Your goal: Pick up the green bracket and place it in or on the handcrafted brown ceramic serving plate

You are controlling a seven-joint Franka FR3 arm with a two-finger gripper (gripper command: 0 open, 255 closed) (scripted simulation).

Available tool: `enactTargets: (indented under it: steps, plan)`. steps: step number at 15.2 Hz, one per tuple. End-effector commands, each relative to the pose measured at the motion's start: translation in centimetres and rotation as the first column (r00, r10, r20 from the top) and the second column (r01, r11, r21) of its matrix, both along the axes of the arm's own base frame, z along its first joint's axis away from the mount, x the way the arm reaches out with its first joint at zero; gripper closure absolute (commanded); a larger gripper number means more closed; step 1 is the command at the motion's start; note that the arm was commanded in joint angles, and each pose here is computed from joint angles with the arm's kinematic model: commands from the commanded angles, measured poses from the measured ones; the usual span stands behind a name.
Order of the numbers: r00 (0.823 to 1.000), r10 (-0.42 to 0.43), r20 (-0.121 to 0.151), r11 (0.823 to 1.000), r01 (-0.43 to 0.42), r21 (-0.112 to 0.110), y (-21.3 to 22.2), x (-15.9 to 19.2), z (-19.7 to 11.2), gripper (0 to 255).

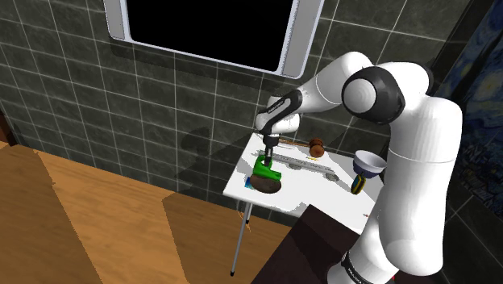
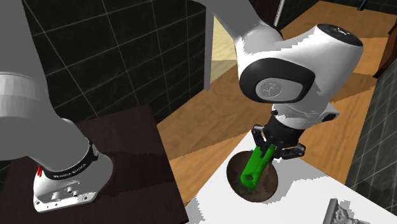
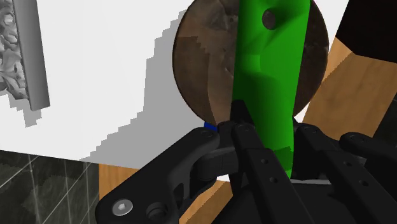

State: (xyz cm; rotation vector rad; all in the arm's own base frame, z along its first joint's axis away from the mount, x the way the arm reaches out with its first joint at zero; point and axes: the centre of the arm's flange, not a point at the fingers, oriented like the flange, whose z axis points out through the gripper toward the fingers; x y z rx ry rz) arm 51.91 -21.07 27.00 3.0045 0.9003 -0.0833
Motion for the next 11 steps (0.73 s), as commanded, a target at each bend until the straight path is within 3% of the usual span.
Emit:
enactTargets:
  steps: [1, 8, 11]
  plan:
    - [1.0, 0.0, 0.0, 1.0, 0.0, 0.0, 0.0, 0.1, -1.1, 255]
    - [1.0, 0.0, 0.0, 1.0, 0.0, 0.0, 0.0, 0.1, -4.8, 255]
    - [1.0, 0.0, 0.0, 1.0, 0.0, 0.0, 0.0, 0.1, -4.8, 255]
